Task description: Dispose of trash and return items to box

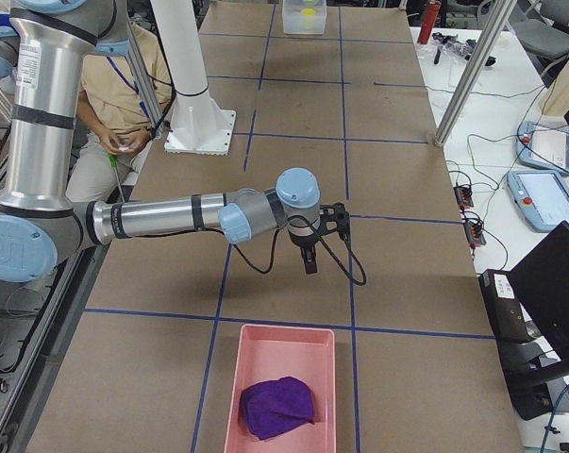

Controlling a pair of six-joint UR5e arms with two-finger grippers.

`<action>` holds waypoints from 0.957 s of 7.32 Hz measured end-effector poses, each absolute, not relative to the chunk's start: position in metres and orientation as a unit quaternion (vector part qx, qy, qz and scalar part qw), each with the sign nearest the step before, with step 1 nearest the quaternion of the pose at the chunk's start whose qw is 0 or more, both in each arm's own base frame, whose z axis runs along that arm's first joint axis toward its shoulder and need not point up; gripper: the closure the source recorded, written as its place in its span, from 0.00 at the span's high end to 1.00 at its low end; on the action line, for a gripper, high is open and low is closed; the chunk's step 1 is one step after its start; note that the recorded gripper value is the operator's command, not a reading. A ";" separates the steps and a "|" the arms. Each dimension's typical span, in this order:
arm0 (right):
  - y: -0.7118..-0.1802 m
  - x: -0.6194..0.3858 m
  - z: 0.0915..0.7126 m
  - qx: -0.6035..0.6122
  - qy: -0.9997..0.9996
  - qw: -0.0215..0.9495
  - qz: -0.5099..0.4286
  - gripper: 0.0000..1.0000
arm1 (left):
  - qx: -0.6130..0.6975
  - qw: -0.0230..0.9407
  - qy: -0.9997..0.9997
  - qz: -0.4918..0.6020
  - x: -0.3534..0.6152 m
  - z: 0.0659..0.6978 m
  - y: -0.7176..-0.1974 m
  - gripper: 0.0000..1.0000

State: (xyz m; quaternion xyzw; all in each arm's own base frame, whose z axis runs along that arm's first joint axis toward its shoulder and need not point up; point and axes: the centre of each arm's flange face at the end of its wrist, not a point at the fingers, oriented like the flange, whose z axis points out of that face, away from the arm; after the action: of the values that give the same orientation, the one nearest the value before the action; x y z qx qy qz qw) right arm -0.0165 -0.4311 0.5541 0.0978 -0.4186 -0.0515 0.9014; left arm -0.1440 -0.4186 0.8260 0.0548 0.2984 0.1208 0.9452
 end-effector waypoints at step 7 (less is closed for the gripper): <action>-0.431 -0.017 0.554 0.098 -0.418 0.901 -0.052 1.00 | 0.046 0.952 0.283 0.106 -0.143 0.872 -0.389 0.81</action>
State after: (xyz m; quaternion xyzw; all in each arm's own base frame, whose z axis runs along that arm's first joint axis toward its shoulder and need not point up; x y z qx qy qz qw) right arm -0.0169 -0.4312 0.5542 0.0980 -0.4183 -0.0521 0.9015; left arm -0.1426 -0.3893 0.8721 0.0462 0.2832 0.1062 0.9520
